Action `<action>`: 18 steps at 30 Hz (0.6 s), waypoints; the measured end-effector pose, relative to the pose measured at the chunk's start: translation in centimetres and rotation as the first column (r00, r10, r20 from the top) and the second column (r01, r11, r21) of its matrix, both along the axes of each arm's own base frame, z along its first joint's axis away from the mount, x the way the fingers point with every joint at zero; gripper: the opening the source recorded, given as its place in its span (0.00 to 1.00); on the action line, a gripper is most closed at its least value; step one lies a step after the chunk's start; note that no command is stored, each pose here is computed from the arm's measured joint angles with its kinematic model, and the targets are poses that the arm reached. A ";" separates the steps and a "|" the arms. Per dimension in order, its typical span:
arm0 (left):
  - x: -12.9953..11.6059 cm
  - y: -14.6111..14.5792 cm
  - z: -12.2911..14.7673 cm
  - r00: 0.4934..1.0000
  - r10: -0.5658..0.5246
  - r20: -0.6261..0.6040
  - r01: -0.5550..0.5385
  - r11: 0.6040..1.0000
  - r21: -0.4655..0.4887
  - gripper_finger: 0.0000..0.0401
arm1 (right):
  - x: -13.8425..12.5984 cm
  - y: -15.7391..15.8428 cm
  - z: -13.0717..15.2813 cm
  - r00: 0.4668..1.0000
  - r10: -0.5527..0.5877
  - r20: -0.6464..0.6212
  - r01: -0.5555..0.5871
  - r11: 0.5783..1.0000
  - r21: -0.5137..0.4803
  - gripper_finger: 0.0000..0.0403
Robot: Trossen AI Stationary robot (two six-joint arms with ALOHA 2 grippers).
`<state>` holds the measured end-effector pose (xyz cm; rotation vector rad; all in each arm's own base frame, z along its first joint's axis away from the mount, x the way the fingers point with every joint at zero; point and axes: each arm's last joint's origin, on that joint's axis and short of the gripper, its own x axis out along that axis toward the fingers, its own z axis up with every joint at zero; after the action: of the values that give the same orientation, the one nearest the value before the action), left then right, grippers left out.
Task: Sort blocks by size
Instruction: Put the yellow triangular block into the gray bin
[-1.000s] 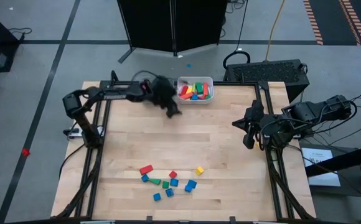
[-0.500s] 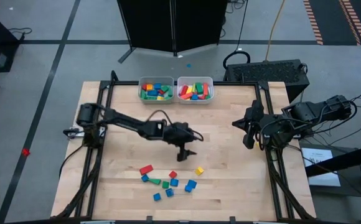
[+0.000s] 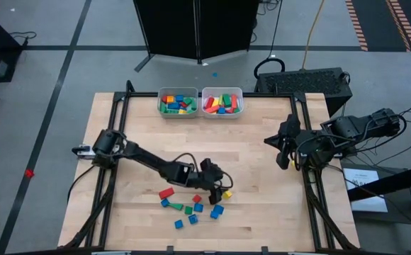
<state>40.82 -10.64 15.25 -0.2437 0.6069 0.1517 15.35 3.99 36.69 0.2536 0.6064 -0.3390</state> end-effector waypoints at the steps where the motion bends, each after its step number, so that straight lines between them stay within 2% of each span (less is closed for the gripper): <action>1: -0.1 -0.4 0.0 1.000 0.020 0.010 -0.020 1.000 0.022 0.89 | 0.0 0.0 0.0 1.000 -0.006 0.002 0.006 1.000 0.007 0.00; 3: -0.3 -1.1 0.1 0.996 0.077 0.042 -0.080 0.994 0.071 0.89 | 0.0 0.0 0.0 1.000 -0.014 0.005 0.014 1.000 0.018 0.00; 6: -0.3 -1.9 -0.5 0.986 0.146 0.077 -0.152 0.985 0.078 0.89 | 0.0 0.0 0.0 1.000 -0.015 0.005 0.014 1.000 0.027 0.00; 10: 0.7 -2.8 -0.8 0.979 0.171 0.111 -0.173 0.985 0.018 0.89 | 0.0 0.0 0.0 1.000 -0.014 0.005 0.014 1.000 0.028 0.00; 18: 3.3 -4.8 -1.8 0.986 0.148 0.075 -0.151 0.988 0.037 0.89 | 0.1 0.1 -0.1 1.000 -0.028 0.005 0.028 0.999 0.044 0.00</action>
<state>44.08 -15.48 13.50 -0.2525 0.5129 0.2991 15.46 4.05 36.61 0.3054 0.6051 -0.3523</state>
